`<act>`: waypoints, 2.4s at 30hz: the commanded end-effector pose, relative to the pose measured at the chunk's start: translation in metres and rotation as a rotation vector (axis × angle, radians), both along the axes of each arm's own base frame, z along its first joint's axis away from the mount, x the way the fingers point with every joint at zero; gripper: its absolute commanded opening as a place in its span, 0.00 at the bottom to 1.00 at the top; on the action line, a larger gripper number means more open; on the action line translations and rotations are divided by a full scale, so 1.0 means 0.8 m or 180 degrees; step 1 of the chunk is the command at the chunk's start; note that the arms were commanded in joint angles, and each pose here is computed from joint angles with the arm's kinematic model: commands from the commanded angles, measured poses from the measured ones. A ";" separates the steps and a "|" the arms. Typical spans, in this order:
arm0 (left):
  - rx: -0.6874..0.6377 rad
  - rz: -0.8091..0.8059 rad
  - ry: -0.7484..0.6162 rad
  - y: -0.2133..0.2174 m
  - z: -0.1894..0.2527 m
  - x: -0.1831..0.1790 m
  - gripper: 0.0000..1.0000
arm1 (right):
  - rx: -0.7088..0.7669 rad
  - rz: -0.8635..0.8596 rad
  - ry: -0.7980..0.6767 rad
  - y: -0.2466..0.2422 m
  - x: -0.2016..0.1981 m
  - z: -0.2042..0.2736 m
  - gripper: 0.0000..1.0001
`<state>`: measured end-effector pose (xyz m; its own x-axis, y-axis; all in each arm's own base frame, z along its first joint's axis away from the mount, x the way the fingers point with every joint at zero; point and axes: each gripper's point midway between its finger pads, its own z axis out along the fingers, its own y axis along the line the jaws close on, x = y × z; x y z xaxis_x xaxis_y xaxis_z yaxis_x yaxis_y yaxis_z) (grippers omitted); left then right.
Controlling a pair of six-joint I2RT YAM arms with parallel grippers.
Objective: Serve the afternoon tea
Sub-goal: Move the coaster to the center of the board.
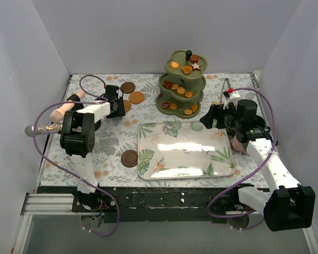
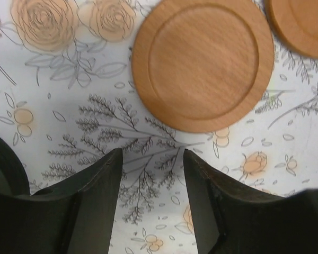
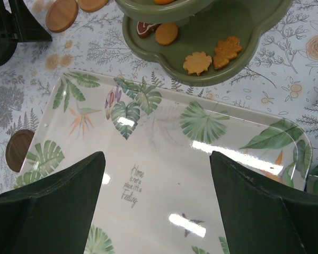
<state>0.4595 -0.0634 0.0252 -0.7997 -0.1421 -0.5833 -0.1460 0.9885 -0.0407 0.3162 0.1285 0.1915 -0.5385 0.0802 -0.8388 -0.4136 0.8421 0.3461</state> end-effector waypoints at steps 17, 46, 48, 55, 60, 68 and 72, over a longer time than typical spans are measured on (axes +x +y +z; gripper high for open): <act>-0.0087 0.0199 0.0094 0.017 -0.040 0.036 0.47 | -0.0049 0.0036 -0.0114 0.001 0.012 0.000 0.88; -0.0205 -0.0090 0.0187 0.000 -0.062 0.043 0.47 | -0.0050 0.0048 -0.0033 0.003 0.014 -0.011 0.88; -0.0208 -0.0086 0.0177 0.001 -0.056 0.038 0.50 | -0.0046 0.0046 -0.0031 0.003 0.014 -0.011 0.88; -0.0197 0.0094 -0.0070 0.013 -0.004 0.006 0.63 | -0.0032 0.0055 -0.0030 0.004 0.014 -0.010 0.88; -0.0329 0.0152 -0.0268 0.009 0.044 -0.031 0.67 | -0.0024 0.0057 -0.0041 0.004 0.014 -0.007 0.88; -0.0482 0.0317 -0.0067 -0.010 0.063 -0.155 0.76 | 0.0005 0.0075 -0.0033 0.006 0.013 -0.003 0.88; -0.0430 0.0368 0.0196 -0.020 0.063 -0.204 0.83 | 0.0036 0.0099 -0.0062 0.008 0.010 0.005 0.88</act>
